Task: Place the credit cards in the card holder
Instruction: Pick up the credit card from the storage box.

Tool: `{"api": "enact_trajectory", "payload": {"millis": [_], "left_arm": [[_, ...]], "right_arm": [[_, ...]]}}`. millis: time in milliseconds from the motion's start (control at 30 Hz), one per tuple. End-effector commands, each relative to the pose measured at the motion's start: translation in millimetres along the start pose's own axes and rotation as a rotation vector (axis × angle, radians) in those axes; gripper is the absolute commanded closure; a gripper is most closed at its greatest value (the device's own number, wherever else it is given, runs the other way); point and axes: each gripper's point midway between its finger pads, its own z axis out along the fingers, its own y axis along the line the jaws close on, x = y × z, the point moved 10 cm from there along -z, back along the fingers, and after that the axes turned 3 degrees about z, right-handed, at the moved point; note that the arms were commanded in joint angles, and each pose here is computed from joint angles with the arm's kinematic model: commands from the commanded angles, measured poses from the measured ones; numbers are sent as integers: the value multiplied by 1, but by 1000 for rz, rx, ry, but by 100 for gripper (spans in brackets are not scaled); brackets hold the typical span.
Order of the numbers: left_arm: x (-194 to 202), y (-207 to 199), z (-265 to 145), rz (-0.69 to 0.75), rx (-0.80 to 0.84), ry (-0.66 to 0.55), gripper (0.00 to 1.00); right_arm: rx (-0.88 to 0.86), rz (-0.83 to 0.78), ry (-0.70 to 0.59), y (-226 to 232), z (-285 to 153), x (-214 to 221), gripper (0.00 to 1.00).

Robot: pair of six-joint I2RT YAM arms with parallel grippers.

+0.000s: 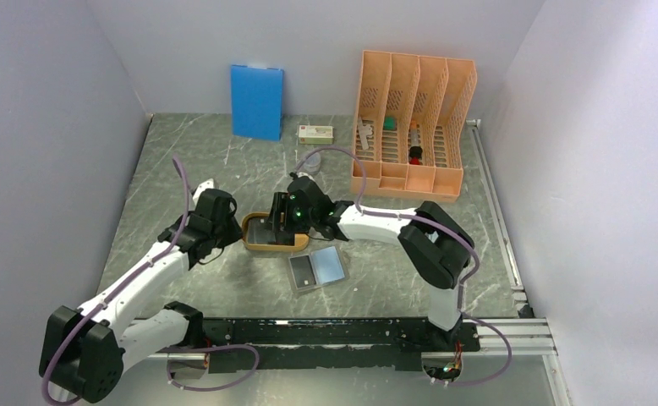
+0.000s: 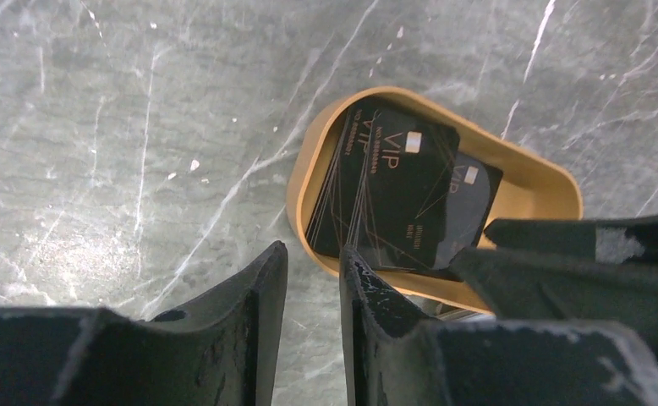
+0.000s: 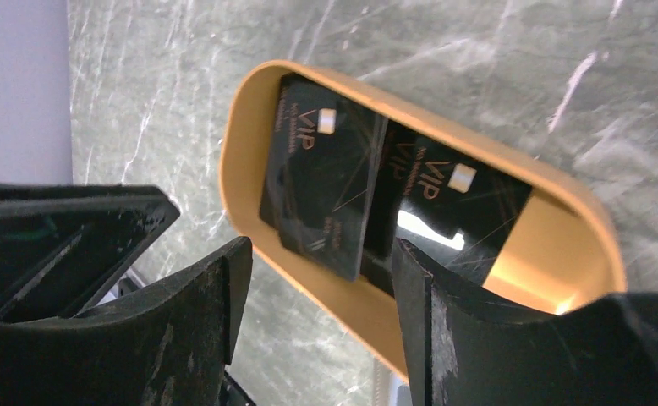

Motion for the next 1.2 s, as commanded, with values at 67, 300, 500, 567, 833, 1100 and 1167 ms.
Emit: {"api": "enact_trajectory", "payload": {"millis": [67, 300, 500, 567, 833, 1100, 1167], "left_arm": [[6, -1, 8, -29, 99, 36, 66], [13, 5, 16, -48, 60, 67, 69], [15, 9, 17, -55, 36, 65, 70], [14, 8, 17, -57, 40, 65, 70], [14, 8, 19, -55, 41, 72, 71], [14, 8, 19, -59, 48, 70, 71], [13, 8, 19, -58, 47, 70, 71]], "right_arm": [[-59, 30, 42, -10, 12, -6, 36], [-93, 69, 96, -21, 27, -5, 44], [-100, 90, 127, -26, 34, -1, 55], [-103, 100, 126, -28, 34, -1, 60], [-122, 118, 128, -34, 30, 0, 84], [-142, 134, 124, -36, 23, -1, 96], [-146, 136, 125, -37, 22, -2, 100]]}}
